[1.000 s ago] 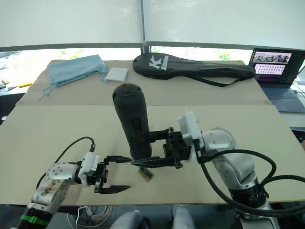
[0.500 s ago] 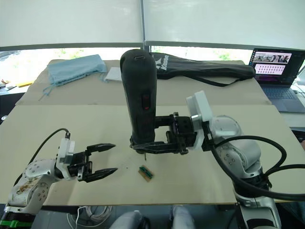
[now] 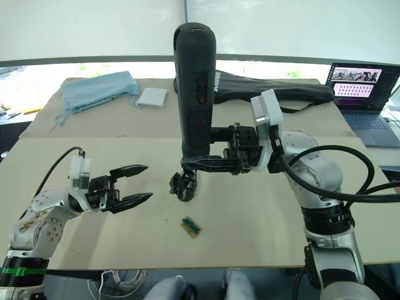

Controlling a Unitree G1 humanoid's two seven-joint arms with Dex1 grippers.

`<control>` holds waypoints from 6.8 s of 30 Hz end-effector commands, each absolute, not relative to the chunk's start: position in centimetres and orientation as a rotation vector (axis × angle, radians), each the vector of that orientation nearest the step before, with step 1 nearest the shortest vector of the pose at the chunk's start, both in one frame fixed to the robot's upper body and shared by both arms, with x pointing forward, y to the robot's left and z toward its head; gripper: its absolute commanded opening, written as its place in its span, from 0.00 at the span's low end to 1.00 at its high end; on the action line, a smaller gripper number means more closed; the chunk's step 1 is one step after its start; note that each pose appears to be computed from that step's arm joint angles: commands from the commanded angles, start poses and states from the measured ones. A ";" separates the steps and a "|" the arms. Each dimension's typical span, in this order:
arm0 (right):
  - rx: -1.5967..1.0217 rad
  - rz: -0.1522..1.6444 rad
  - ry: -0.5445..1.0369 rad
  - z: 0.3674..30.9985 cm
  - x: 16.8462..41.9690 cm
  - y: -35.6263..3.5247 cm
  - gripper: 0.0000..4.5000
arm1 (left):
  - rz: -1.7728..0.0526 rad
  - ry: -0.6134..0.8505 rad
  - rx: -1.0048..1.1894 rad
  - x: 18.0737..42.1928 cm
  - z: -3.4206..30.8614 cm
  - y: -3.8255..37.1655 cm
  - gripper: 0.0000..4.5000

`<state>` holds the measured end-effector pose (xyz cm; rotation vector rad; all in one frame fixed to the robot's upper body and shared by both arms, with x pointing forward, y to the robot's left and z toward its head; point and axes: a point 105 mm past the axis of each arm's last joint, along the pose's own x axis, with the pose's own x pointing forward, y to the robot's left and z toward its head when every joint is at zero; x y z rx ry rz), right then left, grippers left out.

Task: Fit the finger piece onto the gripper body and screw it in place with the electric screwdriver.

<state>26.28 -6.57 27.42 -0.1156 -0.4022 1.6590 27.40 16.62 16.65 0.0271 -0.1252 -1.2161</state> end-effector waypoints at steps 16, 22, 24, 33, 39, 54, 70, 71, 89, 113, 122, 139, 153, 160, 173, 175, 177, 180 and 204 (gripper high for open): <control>-0.138 1.659 -0.610 31.7 28.1 -4.3 0.43 | -1.202 -0.186 0.008 29.5 17.8 16.6 1.00; -0.107 1.687 -0.606 31.3 27.7 -3.0 0.43 | -1.187 -0.167 0.035 29.7 16.7 17.0 1.00; -0.104 1.691 -0.596 31.1 27.7 -2.7 0.43 | -1.182 -0.162 0.047 29.8 16.4 17.1 1.00; -0.096 1.674 -0.547 30.2 28.4 -1.7 0.43 | -1.201 -0.140 0.129 29.8 14.7 16.9 1.00; -0.074 1.666 -0.520 29.8 28.9 -1.5 0.43 | -1.218 -0.128 0.140 29.6 13.8 16.6 1.00; -0.049 1.685 -0.459 28.3 29.4 -0.4 0.43 | -1.248 -0.104 0.147 29.4 12.5 16.0 1.00; -0.029 1.698 -0.428 27.4 29.4 -0.2 0.43 | -1.237 -0.084 0.147 29.4 12.1 16.0 1.00; -0.028 1.698 -0.427 27.4 29.4 -0.2 0.43 | -1.237 -0.083 0.148 29.5 12.1 16.0 1.00; -0.038 1.685 -0.397 27.0 30.0 -0.2 0.43 | -1.271 -0.084 0.214 30.2 12.0 15.8 1.00; -0.006 1.681 -0.421 27.8 30.2 -0.5 0.43 | -1.266 -0.096 0.151 29.9 12.0 15.7 1.00; 0.005 1.668 -0.424 27.9 30.4 -0.8 0.43 | -1.271 -0.094 0.114 30.1 11.8 15.3 1.00; 0.017 1.683 -0.395 27.5 30.0 -0.7 0.43 | -1.298 -0.091 0.103 29.9 12.0 14.5 1.00; 0.023 1.683 -0.409 27.5 30.0 -0.3 0.43 | -1.288 -0.080 0.104 29.8 11.8 14.5 1.00; 0.014 1.677 -0.406 27.3 30.2 -0.3 0.43 | -1.283 -0.074 0.108 29.8 11.7 14.5 1.00; -0.003 1.673 -0.401 26.9 30.5 -0.3 0.43 | -1.281 -0.073 0.113 29.9 11.9 14.4 1.00; -0.006 1.674 -0.399 26.8 30.6 -0.3 0.43 | -1.280 -0.073 0.114 29.9 11.9 14.4 1.00; -0.009 1.675 -0.397 26.8 30.6 -0.3 0.43 | -1.280 -0.073 0.114 29.9 11.9 14.4 1.00; -0.013 1.675 -0.392 26.6 30.6 -0.4 0.43 | -1.278 -0.072 0.115 30.0 11.9 14.4 1.00; -0.016 1.667 -0.378 26.1 30.8 -0.1 0.43 | -1.242 -0.025 0.162 30.7 10.3 14.7 1.00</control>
